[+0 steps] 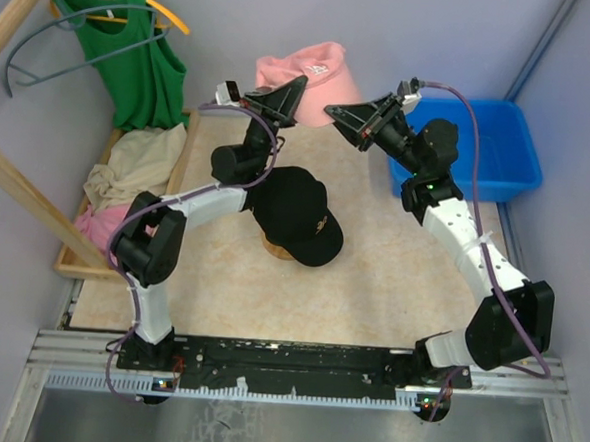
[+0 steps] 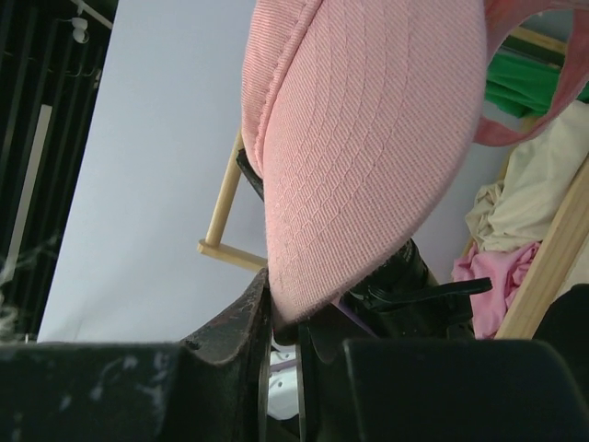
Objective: Stack the hats
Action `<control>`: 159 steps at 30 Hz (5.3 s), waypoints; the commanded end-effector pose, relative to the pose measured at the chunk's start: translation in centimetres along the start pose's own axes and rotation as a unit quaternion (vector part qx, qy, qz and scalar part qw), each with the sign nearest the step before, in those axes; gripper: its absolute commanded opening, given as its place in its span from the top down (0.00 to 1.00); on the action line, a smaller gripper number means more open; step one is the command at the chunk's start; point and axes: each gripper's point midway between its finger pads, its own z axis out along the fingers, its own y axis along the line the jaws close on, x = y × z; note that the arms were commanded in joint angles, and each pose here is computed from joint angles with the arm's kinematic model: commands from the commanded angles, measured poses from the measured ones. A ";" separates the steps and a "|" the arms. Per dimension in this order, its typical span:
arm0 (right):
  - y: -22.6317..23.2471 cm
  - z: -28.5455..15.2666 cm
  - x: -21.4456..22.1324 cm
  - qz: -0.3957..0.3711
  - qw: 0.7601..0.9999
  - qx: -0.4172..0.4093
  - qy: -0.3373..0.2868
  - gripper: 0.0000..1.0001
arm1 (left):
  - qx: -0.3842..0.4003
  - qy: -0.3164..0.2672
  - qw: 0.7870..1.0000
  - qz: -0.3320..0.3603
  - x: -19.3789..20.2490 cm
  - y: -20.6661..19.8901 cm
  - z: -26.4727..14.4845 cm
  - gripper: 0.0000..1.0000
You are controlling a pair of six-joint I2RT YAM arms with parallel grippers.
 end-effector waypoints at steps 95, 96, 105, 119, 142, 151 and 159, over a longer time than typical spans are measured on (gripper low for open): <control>8.3 -8.9 -3.6 0.071 0.955 -0.275 0.086 1.00 | -0.007 0.158 0.980 -0.118 -6.2 -1.9 -3.6 0.40; 7.9 -9.0 -3.3 0.070 0.955 -0.272 0.092 1.00 | -0.009 0.156 0.981 -0.117 -6.4 -1.9 -3.8 0.40; 4.9 -8.5 -2.4 0.070 0.968 -0.212 0.111 1.00 | -0.004 0.174 0.978 -0.118 -6.0 -2.4 -4.1 0.39; 4.1 -6.7 -2.4 0.075 0.973 -0.183 0.123 1.00 | -0.003 0.208 0.972 -0.112 -4.8 -2.7 -5.1 0.38; -1.8 -9.1 -2.8 0.010 0.991 0.005 0.131 1.00 | -0.019 0.270 0.960 -0.076 -6.1 -4.9 -3.1 1.00; -2.0 -8.3 -3.3 -0.009 0.990 0.067 0.127 1.00 | -0.051 0.294 0.953 -0.058 -6.0 -5.2 -2.1 1.00; 3.3 -6.5 -2.8 0.009 0.992 -0.025 0.125 1.00 | -0.101 0.295 0.950 -0.004 -8.4 -3.2 -3.4 0.65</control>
